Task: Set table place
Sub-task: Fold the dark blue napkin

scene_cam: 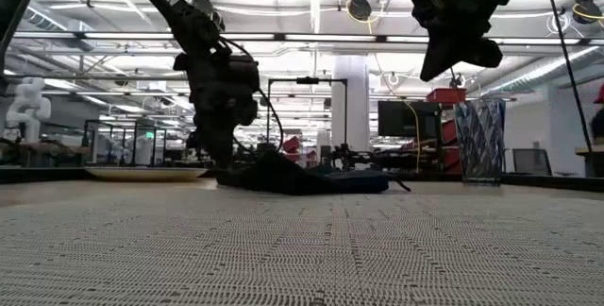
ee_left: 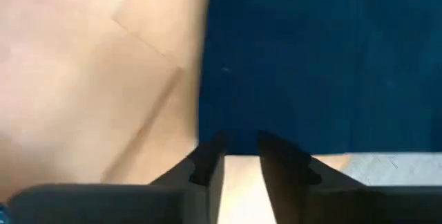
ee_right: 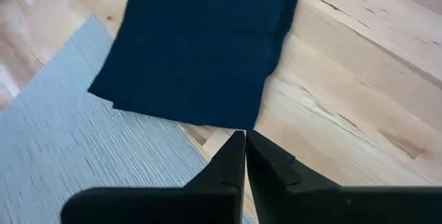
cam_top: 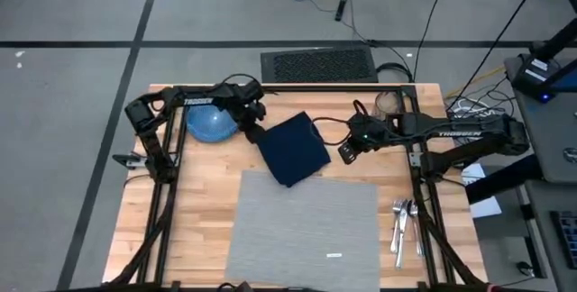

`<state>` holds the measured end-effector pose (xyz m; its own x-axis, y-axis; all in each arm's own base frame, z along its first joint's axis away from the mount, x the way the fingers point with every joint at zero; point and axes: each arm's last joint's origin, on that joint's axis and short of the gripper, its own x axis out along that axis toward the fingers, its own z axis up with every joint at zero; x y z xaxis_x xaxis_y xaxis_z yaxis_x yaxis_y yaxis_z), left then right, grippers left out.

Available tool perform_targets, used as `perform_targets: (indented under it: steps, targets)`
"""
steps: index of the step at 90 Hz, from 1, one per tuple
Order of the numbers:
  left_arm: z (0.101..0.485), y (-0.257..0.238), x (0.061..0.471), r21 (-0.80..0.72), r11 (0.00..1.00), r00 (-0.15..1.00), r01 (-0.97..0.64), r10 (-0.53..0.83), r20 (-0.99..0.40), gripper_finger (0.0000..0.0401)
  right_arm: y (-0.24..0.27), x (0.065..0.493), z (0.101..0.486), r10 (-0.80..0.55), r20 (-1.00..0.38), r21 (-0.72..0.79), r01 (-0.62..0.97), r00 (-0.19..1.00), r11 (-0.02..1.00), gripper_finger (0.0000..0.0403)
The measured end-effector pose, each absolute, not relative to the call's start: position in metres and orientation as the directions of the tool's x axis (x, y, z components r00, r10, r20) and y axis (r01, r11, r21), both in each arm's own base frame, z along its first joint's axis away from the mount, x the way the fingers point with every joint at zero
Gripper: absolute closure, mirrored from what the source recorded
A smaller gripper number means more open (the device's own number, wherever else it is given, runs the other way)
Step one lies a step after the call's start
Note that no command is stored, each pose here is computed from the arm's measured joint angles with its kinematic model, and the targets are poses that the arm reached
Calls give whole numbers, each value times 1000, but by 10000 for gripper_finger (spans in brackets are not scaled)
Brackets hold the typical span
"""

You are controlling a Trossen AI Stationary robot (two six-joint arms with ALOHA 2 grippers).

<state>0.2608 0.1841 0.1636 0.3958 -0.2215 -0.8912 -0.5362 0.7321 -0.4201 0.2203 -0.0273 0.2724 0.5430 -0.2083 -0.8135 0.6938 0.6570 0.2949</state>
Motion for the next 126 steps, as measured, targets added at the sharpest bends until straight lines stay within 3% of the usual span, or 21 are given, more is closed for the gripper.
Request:
perform_targets:
  steps: [16, 31, 95, 111, 126]
  targets:
    - [162, 185, 262, -389, 727, 378, -565, -191, -906, 261, -27, 221, 273, -209, -810, 297, 691, 547, 660, 403]
    - [151, 184, 265, -370, 709, 338, -601, -194, -921, 241, -27, 221, 273, -210, -810, 296, 691, 548, 660, 403]
    - [143, 161, 285, -361, 765, 318, -534, -214, -924, 240, -28, 220, 272, -211, -814, 289, 692, 541, 661, 403]
    - [143, 153, 289, -333, 785, 302, -522, -195, -933, 268, -28, 220, 273, -213, -814, 287, 693, 541, 661, 403]
    - [142, 149, 292, -301, 785, 286, -542, -164, -944, 346, -28, 220, 273, -214, -814, 287, 694, 540, 661, 403]
